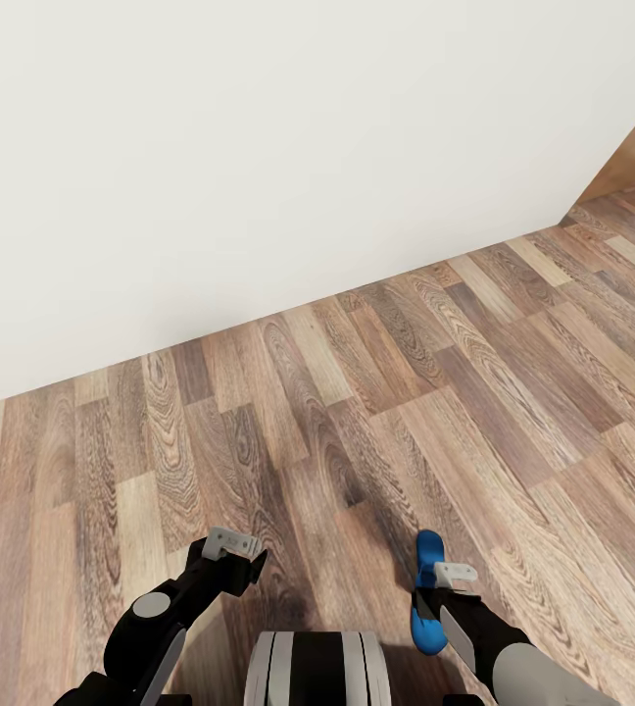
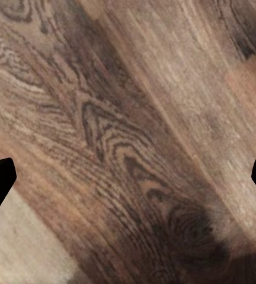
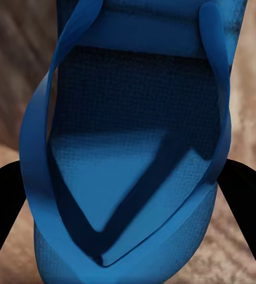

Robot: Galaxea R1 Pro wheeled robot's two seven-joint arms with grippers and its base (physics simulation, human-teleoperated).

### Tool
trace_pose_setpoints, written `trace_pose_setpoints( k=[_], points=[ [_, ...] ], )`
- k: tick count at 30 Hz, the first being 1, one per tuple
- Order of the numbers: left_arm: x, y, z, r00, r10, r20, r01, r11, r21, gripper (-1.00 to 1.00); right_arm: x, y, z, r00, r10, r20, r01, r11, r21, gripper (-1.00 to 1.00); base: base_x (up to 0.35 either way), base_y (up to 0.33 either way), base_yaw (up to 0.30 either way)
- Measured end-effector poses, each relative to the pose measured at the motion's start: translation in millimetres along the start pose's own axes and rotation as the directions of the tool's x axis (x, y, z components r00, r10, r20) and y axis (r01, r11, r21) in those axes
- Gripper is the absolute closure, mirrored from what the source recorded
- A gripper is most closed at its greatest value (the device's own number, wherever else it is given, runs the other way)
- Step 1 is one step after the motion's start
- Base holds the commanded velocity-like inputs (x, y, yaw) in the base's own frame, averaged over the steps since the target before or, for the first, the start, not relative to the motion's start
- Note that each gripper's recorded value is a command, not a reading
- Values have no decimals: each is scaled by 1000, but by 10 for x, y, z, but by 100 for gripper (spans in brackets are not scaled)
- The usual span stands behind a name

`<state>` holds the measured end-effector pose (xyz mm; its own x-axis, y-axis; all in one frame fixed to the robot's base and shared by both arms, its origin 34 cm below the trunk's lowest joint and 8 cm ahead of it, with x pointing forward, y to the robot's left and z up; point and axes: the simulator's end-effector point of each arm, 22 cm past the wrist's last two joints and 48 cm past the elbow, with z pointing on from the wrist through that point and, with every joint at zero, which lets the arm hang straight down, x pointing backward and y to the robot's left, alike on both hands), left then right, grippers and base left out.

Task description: In the bedroom, move the book from the bed onto either nightstand, and place the two sandals side by side next to the bed.

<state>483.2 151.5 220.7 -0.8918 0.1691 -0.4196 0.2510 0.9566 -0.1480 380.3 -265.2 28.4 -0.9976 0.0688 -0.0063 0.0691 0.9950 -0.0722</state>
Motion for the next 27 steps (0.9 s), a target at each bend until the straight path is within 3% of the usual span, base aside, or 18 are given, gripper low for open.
trace_pose_setpoints(
  k=[27],
  points=[
    [-417,10,-303,995,32,97,-30,999,-24,-100,-453,5,-349,995,10,101,-9,1000,-8,100,0,0,0]
  ],
)
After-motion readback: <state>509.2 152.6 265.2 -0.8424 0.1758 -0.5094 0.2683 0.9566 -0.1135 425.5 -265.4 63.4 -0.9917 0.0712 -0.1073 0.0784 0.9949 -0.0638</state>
